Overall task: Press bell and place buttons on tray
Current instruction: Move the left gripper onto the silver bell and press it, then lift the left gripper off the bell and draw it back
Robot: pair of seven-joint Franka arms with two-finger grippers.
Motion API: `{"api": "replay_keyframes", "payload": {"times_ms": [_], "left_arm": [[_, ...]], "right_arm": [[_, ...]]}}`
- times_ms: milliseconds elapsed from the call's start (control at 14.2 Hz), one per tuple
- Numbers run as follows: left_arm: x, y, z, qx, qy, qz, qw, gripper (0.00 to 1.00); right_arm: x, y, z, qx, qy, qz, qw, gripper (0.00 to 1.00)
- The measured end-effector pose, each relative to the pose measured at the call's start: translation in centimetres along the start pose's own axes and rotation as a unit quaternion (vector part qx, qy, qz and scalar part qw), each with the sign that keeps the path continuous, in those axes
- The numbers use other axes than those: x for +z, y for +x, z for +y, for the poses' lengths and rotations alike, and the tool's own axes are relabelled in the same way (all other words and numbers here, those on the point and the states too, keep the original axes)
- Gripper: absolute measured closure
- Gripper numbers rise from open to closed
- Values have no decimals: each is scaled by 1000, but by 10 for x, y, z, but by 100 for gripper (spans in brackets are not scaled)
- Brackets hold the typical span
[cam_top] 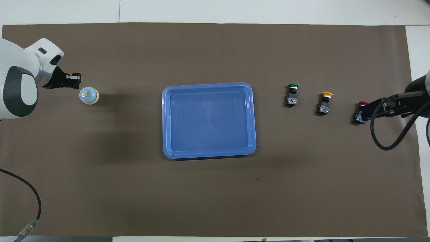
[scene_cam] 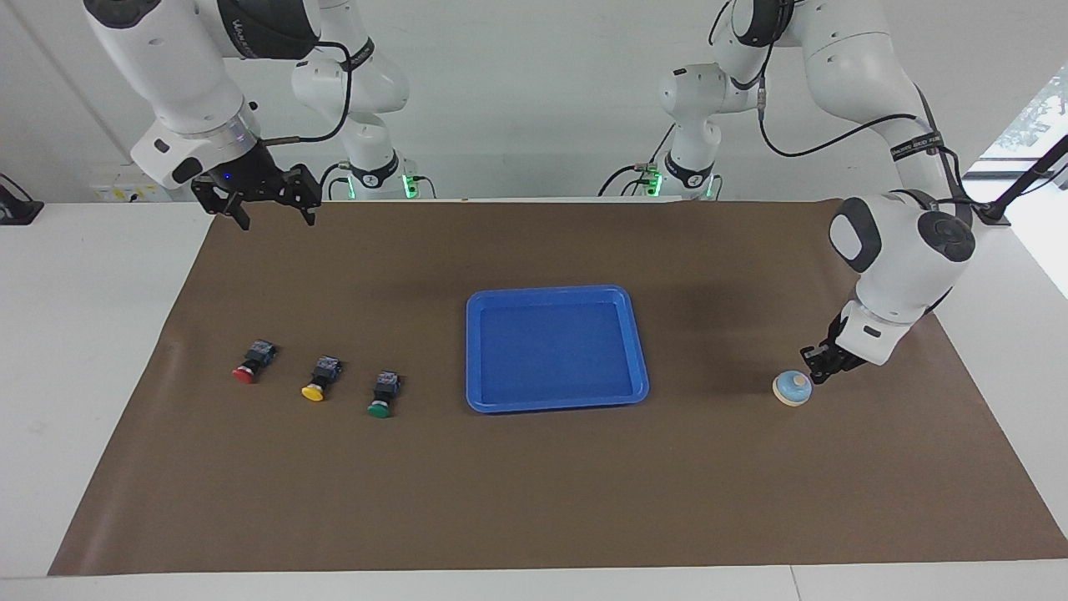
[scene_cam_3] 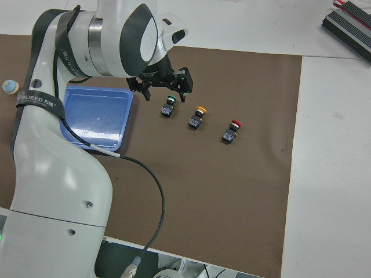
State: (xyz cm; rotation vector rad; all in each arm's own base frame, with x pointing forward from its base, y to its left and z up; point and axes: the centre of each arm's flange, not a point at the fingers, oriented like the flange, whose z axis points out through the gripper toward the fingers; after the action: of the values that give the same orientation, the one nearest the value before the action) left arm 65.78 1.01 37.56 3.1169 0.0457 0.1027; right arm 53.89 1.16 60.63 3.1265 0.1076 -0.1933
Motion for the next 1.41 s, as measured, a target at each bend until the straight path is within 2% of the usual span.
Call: {"api": "replay_keyframes", "payload": {"times_ms": [634,846,1128,1339,1410], "left_arm": [[33,-14,2,2,0,-8,1000,99],[35,-15,3,2,0,3,1000,99],[34,-16,4,3,0,1,1000,99],[1,-15,6,5,-1,-17,1000,99],[-26,-16,7,6,0,-21,1000,91]], "right_arm": [[0,0,0,0,0,0,1000,0],[0,0,0,0,0,0,1000,0],[0,0,0,0,0,0,1000,0],[0,0,0,0,0,0,1000,0],[0,0,0,0,0,0,1000,0]]}}
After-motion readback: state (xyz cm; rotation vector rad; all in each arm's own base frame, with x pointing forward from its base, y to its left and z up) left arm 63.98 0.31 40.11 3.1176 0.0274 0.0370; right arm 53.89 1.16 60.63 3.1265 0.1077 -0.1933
